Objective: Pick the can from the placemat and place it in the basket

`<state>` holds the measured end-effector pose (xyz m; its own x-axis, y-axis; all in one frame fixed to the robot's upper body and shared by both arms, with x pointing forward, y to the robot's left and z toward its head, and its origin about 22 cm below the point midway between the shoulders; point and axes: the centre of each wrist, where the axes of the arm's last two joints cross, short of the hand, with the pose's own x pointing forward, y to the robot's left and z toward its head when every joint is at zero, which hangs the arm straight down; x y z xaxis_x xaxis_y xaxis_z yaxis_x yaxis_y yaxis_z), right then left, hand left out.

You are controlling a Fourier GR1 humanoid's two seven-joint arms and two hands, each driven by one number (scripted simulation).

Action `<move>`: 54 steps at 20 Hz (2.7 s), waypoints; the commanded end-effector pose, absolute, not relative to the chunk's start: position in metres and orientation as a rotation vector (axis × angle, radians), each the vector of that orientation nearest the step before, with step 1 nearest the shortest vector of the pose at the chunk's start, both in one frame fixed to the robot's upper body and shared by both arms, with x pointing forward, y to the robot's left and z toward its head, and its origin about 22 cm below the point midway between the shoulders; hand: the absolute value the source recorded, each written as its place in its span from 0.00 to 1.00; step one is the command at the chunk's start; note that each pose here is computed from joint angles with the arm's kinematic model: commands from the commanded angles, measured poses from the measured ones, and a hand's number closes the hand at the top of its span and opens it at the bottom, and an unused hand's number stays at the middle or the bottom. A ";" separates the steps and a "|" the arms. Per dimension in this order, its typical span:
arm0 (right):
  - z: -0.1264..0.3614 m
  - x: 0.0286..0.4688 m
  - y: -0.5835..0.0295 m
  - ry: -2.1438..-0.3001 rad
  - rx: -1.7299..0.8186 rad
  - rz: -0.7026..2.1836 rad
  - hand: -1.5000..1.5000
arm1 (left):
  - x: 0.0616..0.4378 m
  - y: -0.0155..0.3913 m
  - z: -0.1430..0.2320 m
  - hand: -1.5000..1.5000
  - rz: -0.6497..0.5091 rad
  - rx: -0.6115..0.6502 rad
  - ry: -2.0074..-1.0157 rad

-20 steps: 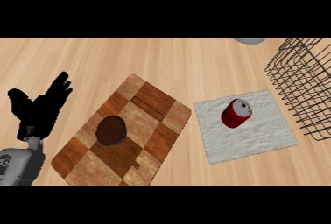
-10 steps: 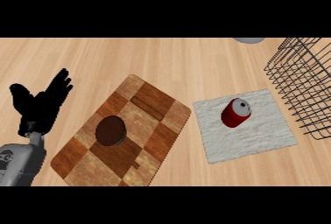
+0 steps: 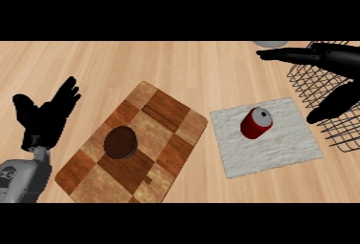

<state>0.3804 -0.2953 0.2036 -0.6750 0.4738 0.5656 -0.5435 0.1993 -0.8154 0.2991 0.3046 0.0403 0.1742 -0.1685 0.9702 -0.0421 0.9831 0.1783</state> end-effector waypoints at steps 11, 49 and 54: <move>0.126 0.396 -0.275 -1.585 0.222 1.668 0.00 | 0.301 0.298 0.046 0.50 -0.087 0.185 -1.379; 0.039 0.378 -0.239 -1.559 0.196 1.833 0.00 | 0.279 0.326 0.044 0.50 -0.063 0.192 -1.408; 0.023 0.378 -0.240 -1.575 0.169 1.956 1.00 | 0.283 0.327 0.056 0.50 -0.072 0.188 -1.398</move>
<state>0.3893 -0.2542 0.0450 -0.7842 0.4396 0.4380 -0.5139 -0.0643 -0.8554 0.2886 0.3115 0.0435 0.1797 -0.1644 0.9699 -0.0581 0.9824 0.1773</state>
